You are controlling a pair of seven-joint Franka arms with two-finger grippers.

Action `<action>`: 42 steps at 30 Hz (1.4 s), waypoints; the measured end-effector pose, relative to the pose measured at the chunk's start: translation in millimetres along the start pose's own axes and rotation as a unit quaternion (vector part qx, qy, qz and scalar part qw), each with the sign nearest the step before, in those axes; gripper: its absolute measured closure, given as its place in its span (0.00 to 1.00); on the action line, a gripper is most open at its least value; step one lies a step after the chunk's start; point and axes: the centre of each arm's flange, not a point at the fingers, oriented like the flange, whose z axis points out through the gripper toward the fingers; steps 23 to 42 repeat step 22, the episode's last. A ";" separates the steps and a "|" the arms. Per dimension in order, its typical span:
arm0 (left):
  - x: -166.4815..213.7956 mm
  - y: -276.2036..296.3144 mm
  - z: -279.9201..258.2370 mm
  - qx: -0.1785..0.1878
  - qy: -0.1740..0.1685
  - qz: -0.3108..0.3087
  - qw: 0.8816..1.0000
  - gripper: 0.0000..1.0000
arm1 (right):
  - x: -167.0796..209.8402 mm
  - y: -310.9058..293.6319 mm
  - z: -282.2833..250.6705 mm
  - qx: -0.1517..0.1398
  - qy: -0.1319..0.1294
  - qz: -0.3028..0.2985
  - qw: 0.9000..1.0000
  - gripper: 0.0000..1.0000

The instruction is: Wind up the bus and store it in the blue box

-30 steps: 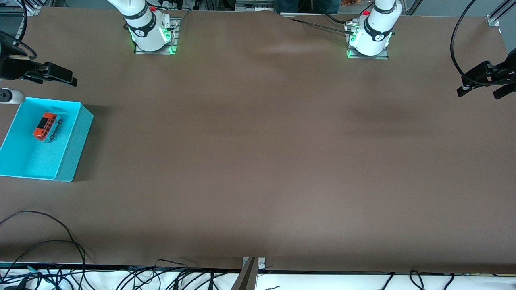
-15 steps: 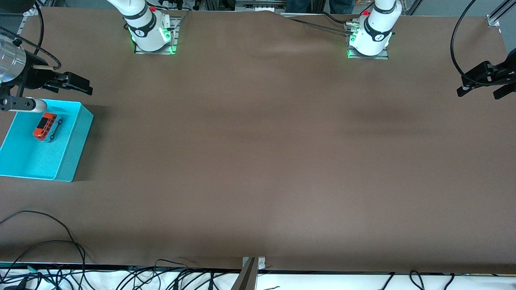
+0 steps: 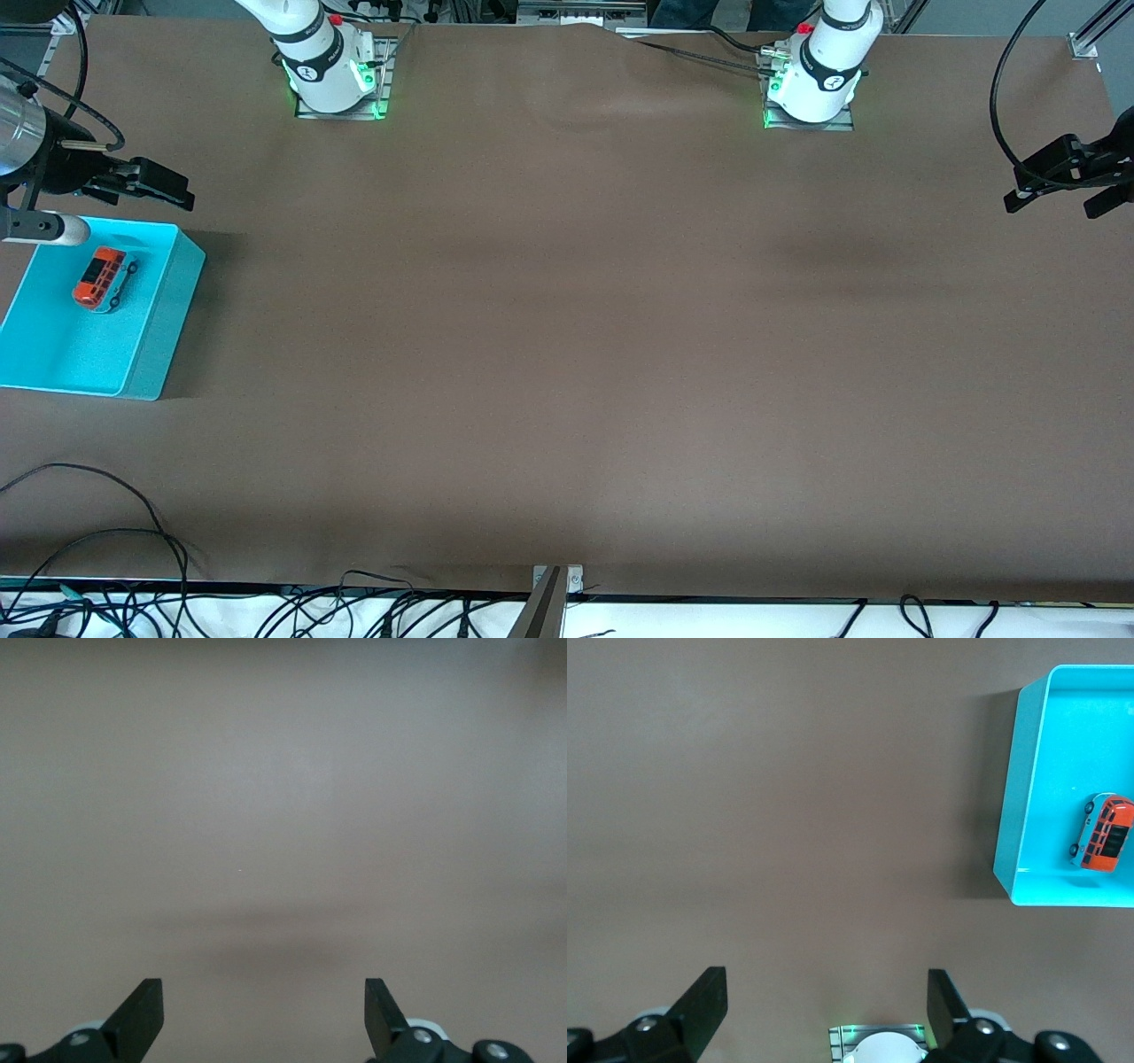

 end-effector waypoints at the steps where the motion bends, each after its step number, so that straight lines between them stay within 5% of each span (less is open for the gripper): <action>1: 0.0 0.0 0.0 0.000 0.000 0.000 1.000 0.00 | 0.1 0.6 -0.1 0.000 0.000 0.000 1.000 0.00; 42: 0.0 0.0 0.0 0.000 0.000 0.000 1.000 0.00 | 4.0 39.1 -0.9 0.005 0.000 -0.003 1.000 0.00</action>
